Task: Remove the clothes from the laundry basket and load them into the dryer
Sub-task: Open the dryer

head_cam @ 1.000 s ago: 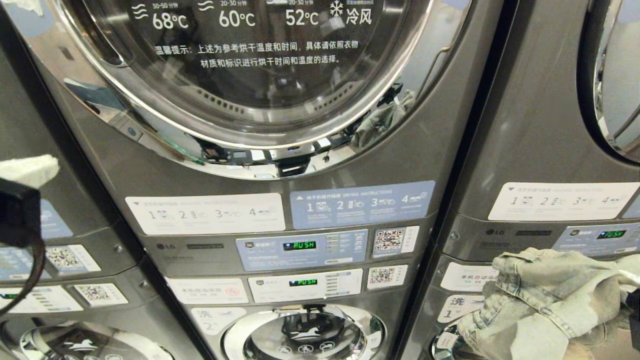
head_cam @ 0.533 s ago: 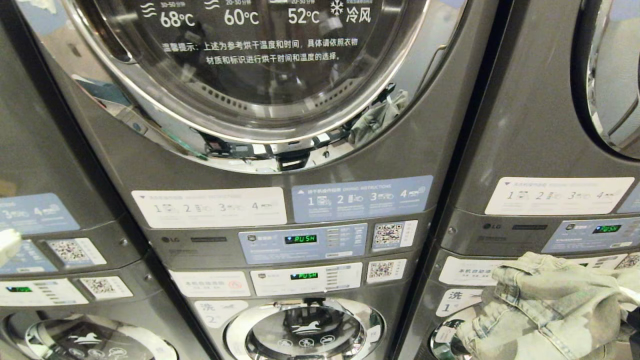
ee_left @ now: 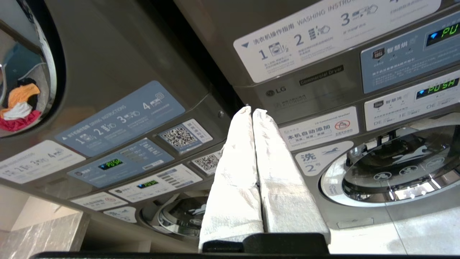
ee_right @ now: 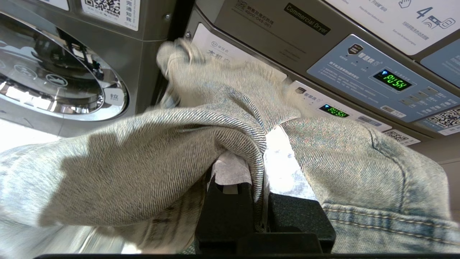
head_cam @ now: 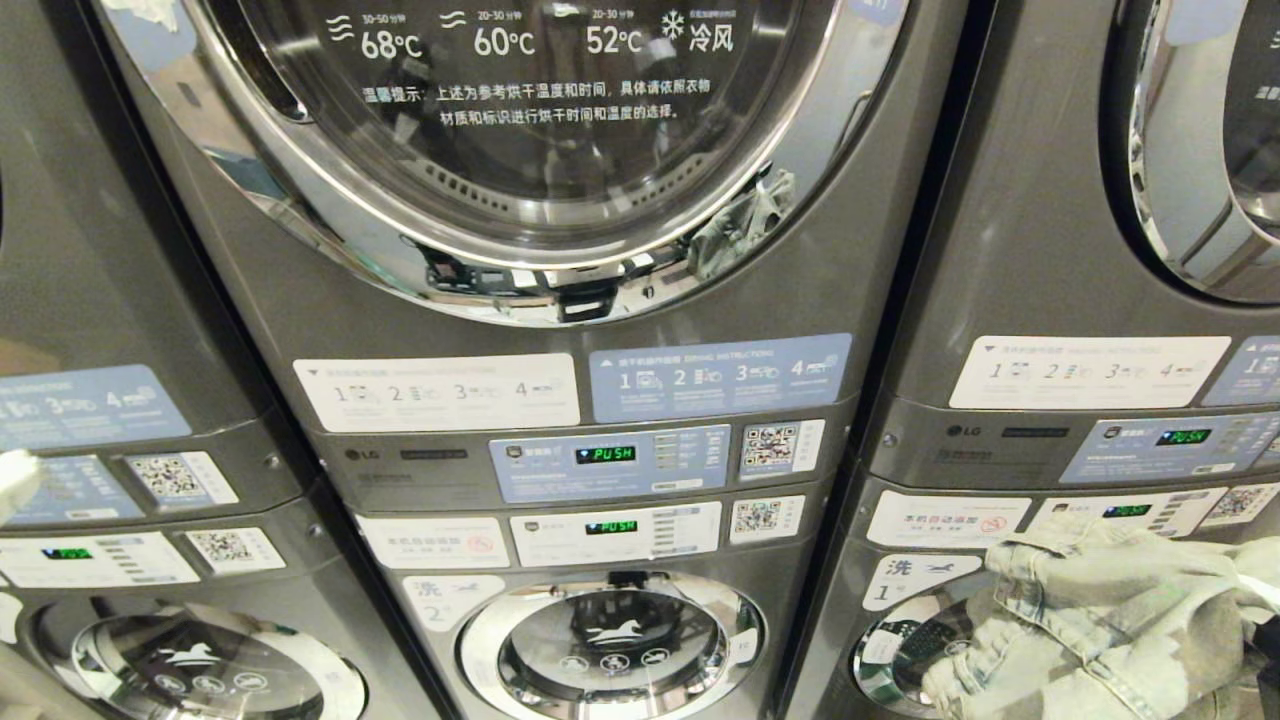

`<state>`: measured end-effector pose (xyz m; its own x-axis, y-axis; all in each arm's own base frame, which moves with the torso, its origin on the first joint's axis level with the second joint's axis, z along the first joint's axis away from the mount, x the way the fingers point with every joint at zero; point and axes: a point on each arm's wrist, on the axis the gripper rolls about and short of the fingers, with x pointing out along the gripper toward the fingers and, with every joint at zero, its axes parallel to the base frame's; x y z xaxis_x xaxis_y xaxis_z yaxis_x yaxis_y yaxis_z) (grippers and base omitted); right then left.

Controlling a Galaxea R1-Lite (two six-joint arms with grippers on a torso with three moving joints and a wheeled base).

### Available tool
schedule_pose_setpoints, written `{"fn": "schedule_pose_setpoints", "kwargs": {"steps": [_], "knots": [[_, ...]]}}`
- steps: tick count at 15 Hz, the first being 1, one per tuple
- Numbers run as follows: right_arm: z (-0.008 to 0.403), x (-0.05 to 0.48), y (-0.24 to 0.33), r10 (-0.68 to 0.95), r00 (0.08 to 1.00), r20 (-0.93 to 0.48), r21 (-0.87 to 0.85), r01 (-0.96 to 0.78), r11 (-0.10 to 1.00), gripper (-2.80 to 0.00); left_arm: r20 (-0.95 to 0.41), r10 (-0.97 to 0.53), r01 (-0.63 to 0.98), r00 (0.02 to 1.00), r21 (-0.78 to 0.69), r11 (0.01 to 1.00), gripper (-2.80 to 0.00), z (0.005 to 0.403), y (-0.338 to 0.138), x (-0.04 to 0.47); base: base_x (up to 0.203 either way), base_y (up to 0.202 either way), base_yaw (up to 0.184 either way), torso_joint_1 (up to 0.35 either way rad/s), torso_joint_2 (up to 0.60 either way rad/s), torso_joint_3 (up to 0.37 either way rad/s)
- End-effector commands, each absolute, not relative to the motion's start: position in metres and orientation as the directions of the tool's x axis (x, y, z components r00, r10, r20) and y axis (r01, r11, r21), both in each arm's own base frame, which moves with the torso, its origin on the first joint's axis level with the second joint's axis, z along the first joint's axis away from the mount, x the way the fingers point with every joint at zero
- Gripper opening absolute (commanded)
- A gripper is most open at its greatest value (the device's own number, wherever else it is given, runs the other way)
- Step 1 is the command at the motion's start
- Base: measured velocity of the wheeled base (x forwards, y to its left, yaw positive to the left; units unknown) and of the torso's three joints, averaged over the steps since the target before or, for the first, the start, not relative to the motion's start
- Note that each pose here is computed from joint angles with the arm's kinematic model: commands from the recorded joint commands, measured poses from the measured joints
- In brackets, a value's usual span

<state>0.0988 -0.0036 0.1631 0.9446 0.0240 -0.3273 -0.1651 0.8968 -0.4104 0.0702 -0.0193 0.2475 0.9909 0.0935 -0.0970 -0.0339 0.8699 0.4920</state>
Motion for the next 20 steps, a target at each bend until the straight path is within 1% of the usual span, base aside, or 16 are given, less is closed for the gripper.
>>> {"fn": "schedule_pose_setpoints", "kwargs": {"steps": [1,3,7,9,11,13,14,17,20], "knots": [[0.163,0.100,-0.004,0.024,0.944,-0.330,-0.412,-0.168,0.895,-2.80,-0.118,0.092,-0.021,0.989,0.502,0.864,-2.80,0.255,-0.027,0.086,0.000,0.000,0.000,0.000,0.00,0.000],[0.163,0.100,-0.004,0.024,0.944,-0.330,-0.412,-0.168,0.895,-2.80,-0.093,0.056,-0.004,0.994,0.490,0.872,-2.80,0.283,-0.039,0.112,0.000,0.000,0.000,0.000,0.00,0.000],[0.167,0.102,-0.004,0.015,0.948,-0.319,-0.414,-0.153,0.897,-2.80,0.045,0.030,-0.049,0.999,0.523,0.851,-2.80,0.358,-0.072,0.165,0.000,0.000,0.000,0.000,0.00,0.000],[0.167,0.102,-0.004,-0.004,0.949,-0.316,-0.414,-0.135,0.900,-2.80,0.095,0.048,-0.092,0.994,0.536,0.840,-2.80,0.384,-0.099,0.169,0.000,0.000,0.000,0.000,0.00,0.000],[0.167,0.102,-0.005,-0.022,0.951,-0.309,-0.407,-0.111,0.907,-2.80,0.116,0.072,-0.123,0.991,0.519,0.846,-2.80,0.401,-0.125,0.161,0.000,0.000,0.000,0.000,0.00,0.000],[0.165,0.102,-0.005,-0.026,0.952,-0.305,-0.407,-0.105,0.907,-2.80,0.131,0.119,-0.168,0.984,0.491,0.855,-2.80,0.414,-0.135,0.160,0.000,0.000,0.000,0.000,0.00,0.000],[0.166,0.102,-0.005,-0.027,0.953,-0.302,-0.408,-0.104,0.907,-2.80,0.136,0.149,-0.197,0.979,0.479,0.856,-2.80,0.420,-0.136,0.160,0.000,0.000,0.000,0.000,0.00,0.000],[0.166,0.103,-0.005,-0.027,0.953,-0.302,-0.408,-0.104,0.907,-2.80,0.124,0.280,-0.303,0.952,0.503,0.809,-2.80,0.426,-0.133,0.159,0.000,0.000,0.000,0.000,0.00,0.000],[0.166,0.103,-0.005,-0.027,0.953,-0.302,-0.409,-0.104,0.906,-2.80,0.126,0.286,-0.311,0.950,0.496,0.811,-2.80,0.428,-0.129,0.156,0.000,0.000,0.000,0.000,0.00,0.000]]}}
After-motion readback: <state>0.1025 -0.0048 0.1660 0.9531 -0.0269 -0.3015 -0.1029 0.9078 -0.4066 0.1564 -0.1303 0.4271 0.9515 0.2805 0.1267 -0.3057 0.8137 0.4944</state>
